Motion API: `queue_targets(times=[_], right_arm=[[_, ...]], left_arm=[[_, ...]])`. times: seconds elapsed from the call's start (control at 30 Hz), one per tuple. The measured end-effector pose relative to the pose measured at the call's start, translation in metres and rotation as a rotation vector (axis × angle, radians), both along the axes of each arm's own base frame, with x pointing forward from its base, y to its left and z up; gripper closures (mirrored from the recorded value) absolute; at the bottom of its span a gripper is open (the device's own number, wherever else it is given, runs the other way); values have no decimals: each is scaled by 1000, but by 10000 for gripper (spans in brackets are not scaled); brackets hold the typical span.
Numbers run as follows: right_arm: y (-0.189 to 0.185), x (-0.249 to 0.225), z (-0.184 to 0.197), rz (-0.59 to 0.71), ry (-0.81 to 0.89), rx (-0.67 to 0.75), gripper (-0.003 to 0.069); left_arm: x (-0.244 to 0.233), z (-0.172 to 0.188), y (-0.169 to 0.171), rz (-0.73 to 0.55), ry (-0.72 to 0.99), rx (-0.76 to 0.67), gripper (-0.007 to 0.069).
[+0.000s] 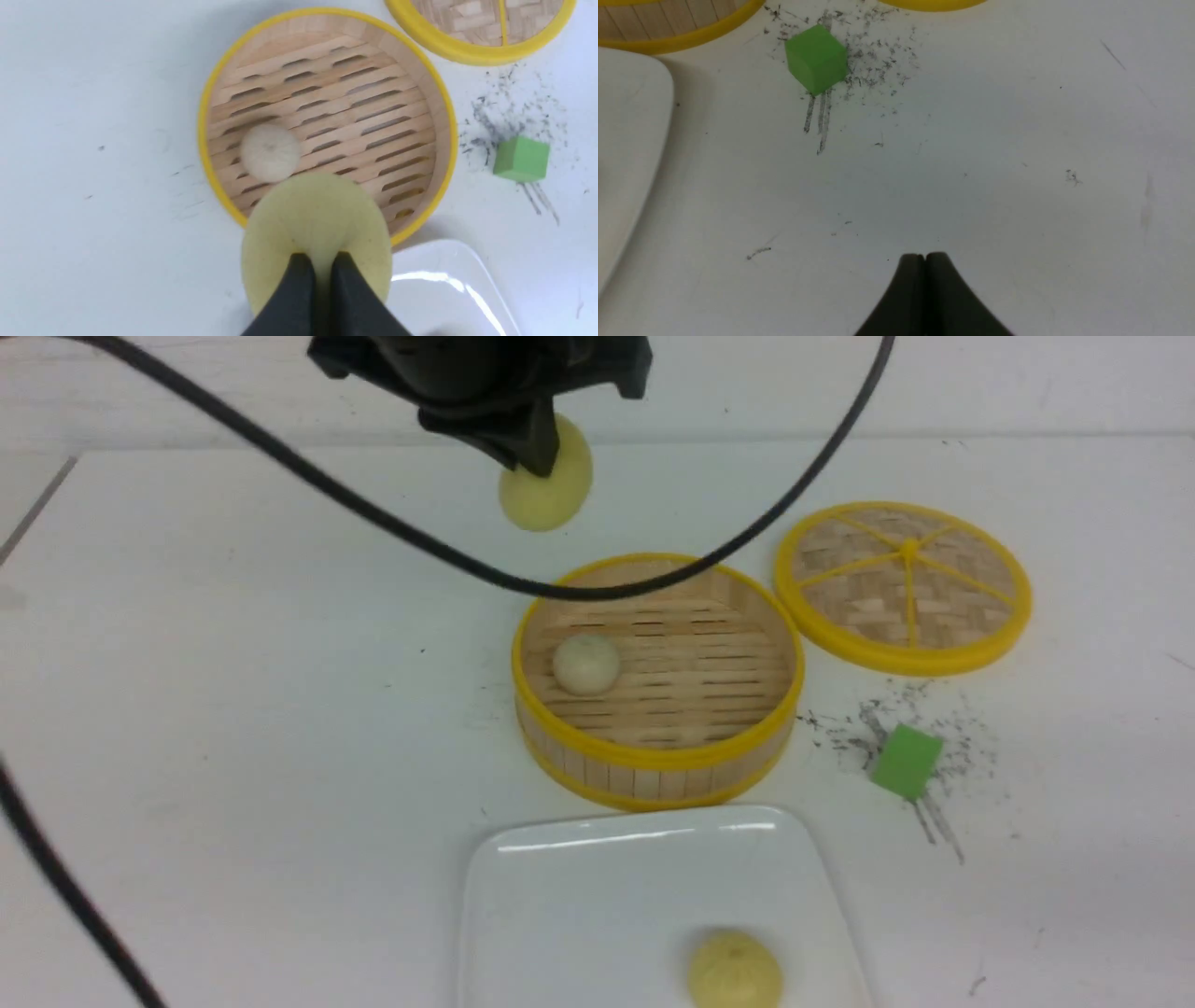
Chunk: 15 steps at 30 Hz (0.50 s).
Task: Put the steamed buns into the plate on the white tablecloth.
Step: 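Carry the bun from the bamboo steamer to the plate with the left gripper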
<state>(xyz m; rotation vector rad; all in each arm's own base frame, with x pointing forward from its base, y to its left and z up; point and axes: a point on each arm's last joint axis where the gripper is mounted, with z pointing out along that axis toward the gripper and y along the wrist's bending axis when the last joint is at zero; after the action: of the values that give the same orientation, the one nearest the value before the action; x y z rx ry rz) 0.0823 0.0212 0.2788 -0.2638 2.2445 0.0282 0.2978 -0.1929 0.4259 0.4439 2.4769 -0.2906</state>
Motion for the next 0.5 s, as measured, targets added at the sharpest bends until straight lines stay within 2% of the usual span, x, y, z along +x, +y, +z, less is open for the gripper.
queue_targets(times=[0.1, 0.17, 0.2, 0.3, 0.33, 0.37, 0.43, 0.5], right_arm=[[0, 0, 0, 0, 0, 0, 654], [0, 0, 0, 0, 0, 0, 652], [0, 0, 0, 0, 0, 0, 650], [0, 0, 0, 0, -1, -1, 648], [0, 0, 0, 0, -1, -1, 648], [0, 0, 0, 0, -2, -2, 646], [0, 0, 0, 0, -1, -1, 647], [0, 0, 0, 0, -1, -1, 645]], left_arm=[[-10, -15, 3, -10, 71, 5, 606], [-15, -39, 1, -22, 170, 8, 603], [-20, -69, 0, -28, 283, 33, 602], [-28, -119, 2, -28, 429, 102, 595], [-29, -122, 3, -27, 438, 108, 594], [-32, -147, 4, -17, 477, 120, 587], [-33, -166, 3, -7, 494, 104, 573], [-33, -176, 1, -3, 500, 79, 557]])
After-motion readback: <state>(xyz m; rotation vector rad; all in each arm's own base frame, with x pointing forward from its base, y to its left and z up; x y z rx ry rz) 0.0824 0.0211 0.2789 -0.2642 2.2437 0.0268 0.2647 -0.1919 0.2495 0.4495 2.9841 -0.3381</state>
